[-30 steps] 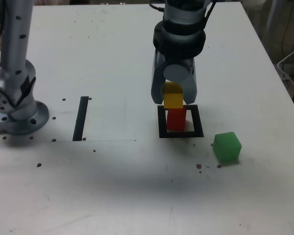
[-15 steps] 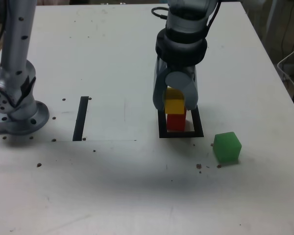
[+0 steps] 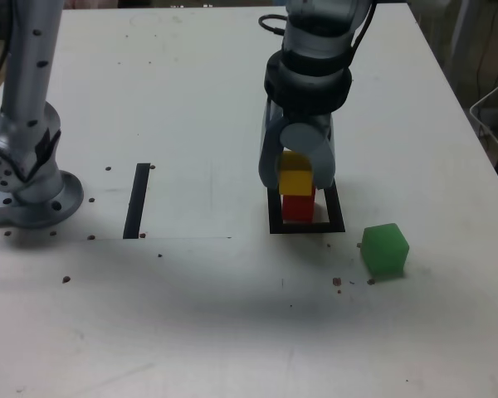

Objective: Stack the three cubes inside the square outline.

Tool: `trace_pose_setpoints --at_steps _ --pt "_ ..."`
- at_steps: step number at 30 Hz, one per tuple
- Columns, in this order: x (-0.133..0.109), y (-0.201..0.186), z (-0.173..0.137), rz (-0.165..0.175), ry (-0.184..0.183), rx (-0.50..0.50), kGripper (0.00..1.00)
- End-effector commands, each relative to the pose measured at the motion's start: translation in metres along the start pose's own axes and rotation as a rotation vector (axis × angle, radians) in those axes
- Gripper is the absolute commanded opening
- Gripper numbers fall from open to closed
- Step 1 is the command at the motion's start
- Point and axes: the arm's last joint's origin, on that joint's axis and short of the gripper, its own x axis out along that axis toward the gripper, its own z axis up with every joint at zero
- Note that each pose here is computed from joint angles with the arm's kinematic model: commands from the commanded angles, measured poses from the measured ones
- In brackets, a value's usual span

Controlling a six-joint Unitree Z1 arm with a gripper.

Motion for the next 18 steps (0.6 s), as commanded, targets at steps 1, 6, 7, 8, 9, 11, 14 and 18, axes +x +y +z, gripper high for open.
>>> trace_pose_setpoints --at_steps 1,6,7,8,9,11,14,18 --pt "-0.0003 -0.0009 0.0016 -0.002 -0.004 0.004 0.27" --pt "-0.0009 -0.0007 0.0012 -0.002 -0.004 0.006 0.40" --pt "-0.0008 -0.0006 0.0010 -0.002 -0.003 0.007 0.42" --pt "-0.0006 -0.0003 0.0008 -0.001 -0.002 0.007 0.44" --pt "-0.0005 0.0000 0.0006 0.000 -0.001 0.007 0.45" --pt "-0.0002 0.0009 0.0003 0.002 0.002 0.008 0.46" --pt "0.0002 0.0017 0.0003 0.004 0.002 0.011 0.53" --pt "0.0009 0.0020 0.0003 0.004 0.002 0.021 0.71"
